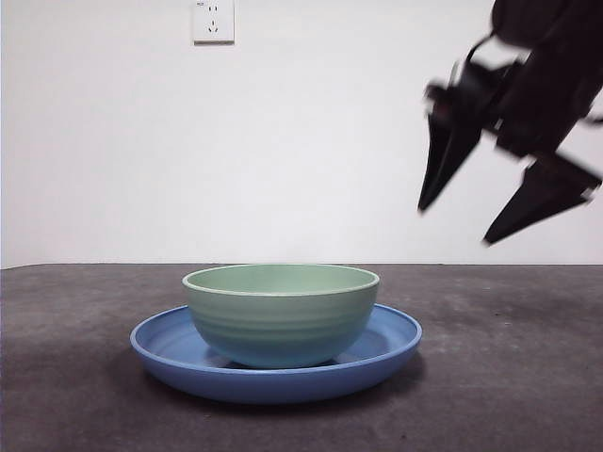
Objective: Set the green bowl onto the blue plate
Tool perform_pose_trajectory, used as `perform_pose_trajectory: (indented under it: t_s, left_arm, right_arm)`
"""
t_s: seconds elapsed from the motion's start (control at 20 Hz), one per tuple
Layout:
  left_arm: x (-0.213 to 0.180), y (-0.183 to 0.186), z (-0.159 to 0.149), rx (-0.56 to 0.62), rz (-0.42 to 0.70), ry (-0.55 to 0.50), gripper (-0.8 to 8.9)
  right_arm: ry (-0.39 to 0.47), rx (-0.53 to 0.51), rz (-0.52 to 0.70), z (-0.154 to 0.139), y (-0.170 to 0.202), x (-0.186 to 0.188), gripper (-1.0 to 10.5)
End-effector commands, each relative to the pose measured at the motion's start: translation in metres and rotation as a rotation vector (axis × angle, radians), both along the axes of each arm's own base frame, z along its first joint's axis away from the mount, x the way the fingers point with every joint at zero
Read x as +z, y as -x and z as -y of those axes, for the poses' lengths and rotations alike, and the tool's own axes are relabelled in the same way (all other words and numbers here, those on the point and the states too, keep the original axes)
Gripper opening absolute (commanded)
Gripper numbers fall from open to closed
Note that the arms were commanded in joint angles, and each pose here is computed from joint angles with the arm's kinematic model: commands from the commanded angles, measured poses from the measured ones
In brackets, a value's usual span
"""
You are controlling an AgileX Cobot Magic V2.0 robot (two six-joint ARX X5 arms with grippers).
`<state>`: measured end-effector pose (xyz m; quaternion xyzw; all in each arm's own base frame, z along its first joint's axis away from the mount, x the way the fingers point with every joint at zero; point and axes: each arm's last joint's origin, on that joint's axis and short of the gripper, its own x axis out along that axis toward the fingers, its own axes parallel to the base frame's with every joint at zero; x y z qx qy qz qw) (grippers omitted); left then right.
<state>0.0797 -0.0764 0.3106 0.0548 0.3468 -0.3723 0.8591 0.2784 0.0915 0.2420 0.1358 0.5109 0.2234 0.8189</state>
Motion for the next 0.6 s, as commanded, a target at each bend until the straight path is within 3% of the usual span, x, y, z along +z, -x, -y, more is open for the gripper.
perform_pose_trajectory:
  t_s: [0.05,0.15,0.3,0.6]
  left_arm:
    - [0.004,0.0,0.001,-0.017,0.024,0.004,5.98]
    - [0.004,0.0,0.001,-0.017,0.026,0.005,5.98]
    - [0.004,0.0,0.001,-0.017,0.026,0.005,5.98]
    - [0.004,0.0,0.001,-0.017,0.026,0.005,5.98]
  right_arm:
    - [0.014,0.049,0.077,0.007,0.023,0.031,4.9]
    - [0.023,0.082,0.126,0.015,0.053,0.056,5.2]
    - [0.026,0.119,0.205,0.028,0.106,0.086,6.7]
    - [0.04,0.179,0.349,0.054,0.194,0.11,6.7]
